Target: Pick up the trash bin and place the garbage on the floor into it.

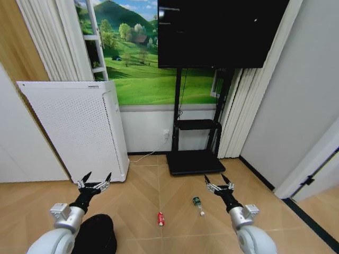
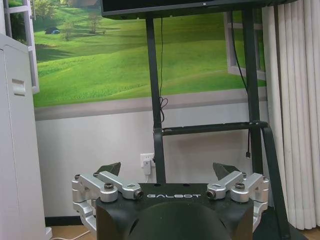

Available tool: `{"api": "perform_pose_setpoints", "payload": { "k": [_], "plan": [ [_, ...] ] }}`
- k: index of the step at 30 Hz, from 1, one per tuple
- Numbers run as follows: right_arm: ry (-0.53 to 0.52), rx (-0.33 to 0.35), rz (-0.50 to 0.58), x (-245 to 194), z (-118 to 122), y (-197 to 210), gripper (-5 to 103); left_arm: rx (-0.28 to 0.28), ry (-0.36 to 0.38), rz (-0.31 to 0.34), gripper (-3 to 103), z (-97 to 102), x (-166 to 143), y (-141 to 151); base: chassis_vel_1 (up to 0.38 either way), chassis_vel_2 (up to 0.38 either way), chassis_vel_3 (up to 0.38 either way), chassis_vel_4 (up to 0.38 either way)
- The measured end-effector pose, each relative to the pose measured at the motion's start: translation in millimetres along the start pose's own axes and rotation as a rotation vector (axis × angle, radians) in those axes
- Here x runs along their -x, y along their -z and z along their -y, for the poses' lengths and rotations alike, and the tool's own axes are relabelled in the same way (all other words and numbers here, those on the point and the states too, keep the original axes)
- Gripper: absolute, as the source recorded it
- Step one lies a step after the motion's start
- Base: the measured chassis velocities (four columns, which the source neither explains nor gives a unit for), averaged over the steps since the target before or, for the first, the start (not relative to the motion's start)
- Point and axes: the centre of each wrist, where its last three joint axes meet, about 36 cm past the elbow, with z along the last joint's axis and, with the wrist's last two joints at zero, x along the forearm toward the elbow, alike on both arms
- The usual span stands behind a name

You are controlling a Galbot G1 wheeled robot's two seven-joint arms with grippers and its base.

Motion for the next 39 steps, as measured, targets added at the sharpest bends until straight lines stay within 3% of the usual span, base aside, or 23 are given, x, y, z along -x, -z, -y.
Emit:
{"api": "perform_pose_setpoints", "payload": {
  "k": [39],
  "plan": [
    [-0.002, 0.007, -0.007, -1.0, 0.9, -3.9, 100, 0.003, 0.0, 0.003, 100, -1.0, 1.0, -1.3, 0.0, 0.0, 0.0, 0.0]
  ]
}}
